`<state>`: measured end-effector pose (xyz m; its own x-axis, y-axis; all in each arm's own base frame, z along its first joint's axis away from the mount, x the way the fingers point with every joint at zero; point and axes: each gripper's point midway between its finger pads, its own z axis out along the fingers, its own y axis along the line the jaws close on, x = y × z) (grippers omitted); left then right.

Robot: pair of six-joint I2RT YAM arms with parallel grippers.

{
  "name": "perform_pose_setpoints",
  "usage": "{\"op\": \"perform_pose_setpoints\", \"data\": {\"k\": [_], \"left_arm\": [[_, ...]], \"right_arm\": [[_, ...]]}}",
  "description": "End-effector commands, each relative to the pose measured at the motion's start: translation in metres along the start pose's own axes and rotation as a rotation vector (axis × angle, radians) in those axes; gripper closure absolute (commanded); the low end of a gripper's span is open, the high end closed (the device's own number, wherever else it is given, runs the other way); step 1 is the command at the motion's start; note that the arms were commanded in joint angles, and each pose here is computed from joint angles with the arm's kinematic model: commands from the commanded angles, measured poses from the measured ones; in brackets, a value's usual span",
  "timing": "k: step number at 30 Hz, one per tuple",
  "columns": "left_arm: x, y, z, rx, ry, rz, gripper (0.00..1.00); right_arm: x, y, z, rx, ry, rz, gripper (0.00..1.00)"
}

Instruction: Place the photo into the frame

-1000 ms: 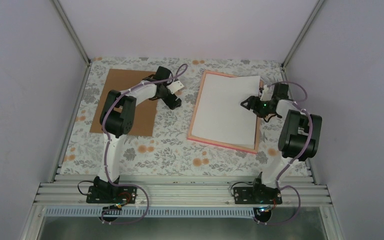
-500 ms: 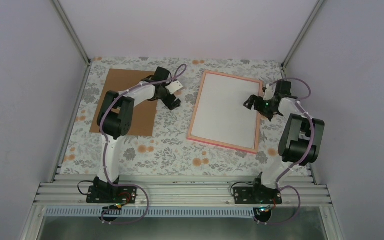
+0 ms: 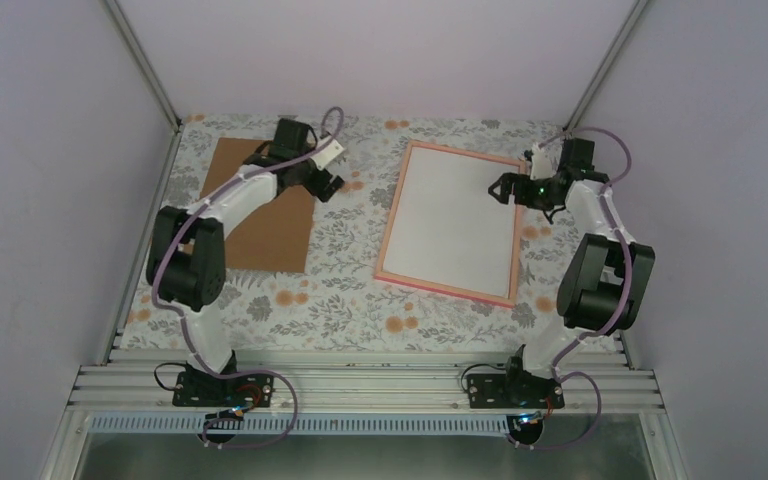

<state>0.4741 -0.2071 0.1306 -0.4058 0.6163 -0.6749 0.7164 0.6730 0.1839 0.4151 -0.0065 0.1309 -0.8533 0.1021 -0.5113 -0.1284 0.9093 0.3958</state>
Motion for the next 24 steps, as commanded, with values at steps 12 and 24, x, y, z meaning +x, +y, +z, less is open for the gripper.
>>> {"op": "perform_pose_setpoints", "data": {"k": [12, 24], "left_arm": [[0.107, 0.100, -0.117, -0.045, 0.000, -0.446, 0.00], [0.221, 0.186, -0.142, -0.137, 0.096, -0.714, 0.00]], "right_arm": [[-0.006, 0.215, 0.035, -0.526, 0.070, -0.263, 0.00], [0.059, 0.326, 0.136, -0.619, 0.283, -0.317, 0.00]]}}
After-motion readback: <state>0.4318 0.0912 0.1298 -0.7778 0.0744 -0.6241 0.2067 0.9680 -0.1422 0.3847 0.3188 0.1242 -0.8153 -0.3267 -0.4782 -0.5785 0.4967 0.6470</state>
